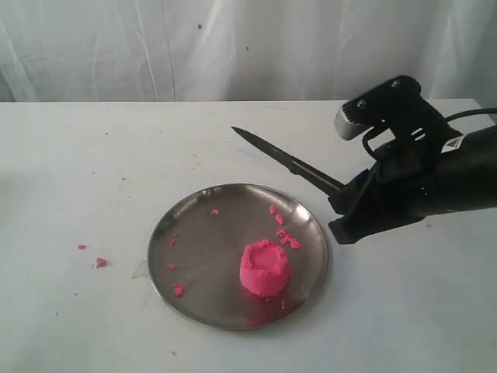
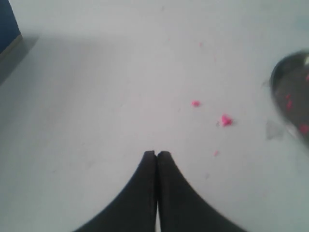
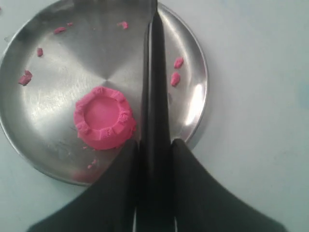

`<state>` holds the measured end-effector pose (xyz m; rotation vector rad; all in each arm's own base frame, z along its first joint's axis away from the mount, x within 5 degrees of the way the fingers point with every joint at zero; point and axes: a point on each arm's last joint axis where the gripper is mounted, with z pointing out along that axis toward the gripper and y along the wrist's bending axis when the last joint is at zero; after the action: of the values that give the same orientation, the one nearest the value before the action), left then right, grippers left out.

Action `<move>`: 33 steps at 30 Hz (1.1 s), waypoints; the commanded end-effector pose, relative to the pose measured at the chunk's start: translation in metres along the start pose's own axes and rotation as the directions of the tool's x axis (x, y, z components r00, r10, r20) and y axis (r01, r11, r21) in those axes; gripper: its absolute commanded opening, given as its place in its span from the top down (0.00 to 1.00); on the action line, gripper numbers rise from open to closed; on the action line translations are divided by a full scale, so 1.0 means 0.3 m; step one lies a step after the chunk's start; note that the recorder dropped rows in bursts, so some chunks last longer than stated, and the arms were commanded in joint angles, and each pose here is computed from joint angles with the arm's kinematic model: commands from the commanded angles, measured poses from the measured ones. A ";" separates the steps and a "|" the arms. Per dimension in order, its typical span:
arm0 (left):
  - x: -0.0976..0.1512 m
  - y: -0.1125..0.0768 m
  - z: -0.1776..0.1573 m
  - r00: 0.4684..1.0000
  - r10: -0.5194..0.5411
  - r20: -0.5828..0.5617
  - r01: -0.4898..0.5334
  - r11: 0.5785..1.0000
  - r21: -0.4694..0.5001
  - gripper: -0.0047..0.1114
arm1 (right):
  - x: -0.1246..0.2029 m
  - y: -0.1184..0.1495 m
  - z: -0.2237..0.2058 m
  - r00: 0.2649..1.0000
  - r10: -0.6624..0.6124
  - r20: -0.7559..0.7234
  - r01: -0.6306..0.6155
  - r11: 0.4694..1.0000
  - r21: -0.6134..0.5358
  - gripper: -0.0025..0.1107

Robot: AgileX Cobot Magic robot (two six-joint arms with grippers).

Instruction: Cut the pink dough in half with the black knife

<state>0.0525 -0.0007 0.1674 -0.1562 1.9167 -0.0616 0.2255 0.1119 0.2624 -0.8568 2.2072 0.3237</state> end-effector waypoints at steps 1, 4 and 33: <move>-0.074 -0.011 -0.010 0.890 -0.403 0.212 0.383 0.915 0.129 0.96 | -0.019 0.018 -0.041 0.998 -0.032 0.061 0.031 0.999 0.013 0.98; -0.117 0.006 -0.025 0.809 -0.470 0.354 0.441 0.882 0.165 0.96 | -0.019 0.019 -0.042 0.998 -0.032 0.060 0.031 0.999 0.010 0.98; -0.441 -0.253 0.246 0.817 0.503 0.283 -0.577 0.696 0.427 0.96 | -0.014 0.018 -0.038 0.998 0.050 0.048 -0.051 0.999 0.008 0.98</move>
<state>0.1477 -0.0360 0.3216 0.4765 1.4552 -0.1086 0.2151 0.1155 0.2717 -0.8389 2.1977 0.3936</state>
